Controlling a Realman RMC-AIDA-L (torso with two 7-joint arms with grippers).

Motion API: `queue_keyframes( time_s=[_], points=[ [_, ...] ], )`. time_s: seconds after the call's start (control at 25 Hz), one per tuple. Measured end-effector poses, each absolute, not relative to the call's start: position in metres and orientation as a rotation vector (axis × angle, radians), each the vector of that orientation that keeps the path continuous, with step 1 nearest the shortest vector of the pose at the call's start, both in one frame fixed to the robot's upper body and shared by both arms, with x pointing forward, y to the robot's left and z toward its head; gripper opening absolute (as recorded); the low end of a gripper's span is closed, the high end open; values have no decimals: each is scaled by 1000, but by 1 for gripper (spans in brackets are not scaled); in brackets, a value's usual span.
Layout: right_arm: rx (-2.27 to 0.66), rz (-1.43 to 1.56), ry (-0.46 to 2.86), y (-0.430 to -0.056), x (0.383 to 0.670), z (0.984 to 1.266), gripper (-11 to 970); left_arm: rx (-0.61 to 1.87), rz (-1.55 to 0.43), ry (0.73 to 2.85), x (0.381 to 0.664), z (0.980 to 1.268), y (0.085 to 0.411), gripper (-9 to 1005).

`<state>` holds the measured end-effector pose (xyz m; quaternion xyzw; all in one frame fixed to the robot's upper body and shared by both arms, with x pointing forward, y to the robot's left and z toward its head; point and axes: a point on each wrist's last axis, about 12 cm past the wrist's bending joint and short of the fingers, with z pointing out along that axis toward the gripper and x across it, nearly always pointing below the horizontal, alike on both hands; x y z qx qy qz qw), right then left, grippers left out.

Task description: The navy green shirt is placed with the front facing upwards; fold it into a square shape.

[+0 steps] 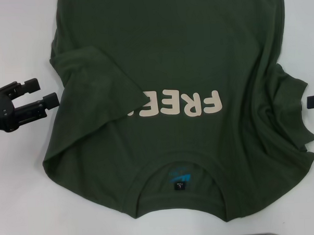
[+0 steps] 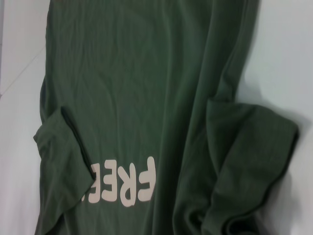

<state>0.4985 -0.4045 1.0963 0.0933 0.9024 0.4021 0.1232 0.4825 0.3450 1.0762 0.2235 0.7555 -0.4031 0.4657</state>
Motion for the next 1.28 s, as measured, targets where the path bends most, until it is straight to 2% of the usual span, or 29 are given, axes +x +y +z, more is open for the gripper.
queue_keyframes(
  time_s=[0.44, 1.28],
  points=[
    [247, 1161, 2637, -387, 513, 1088, 805, 521, -973, 1862, 485, 1073, 346, 842],
    [271, 1109, 2638, -382, 522, 1079, 805, 514, -961, 1866, 489, 1073, 344, 842]
  ],
)
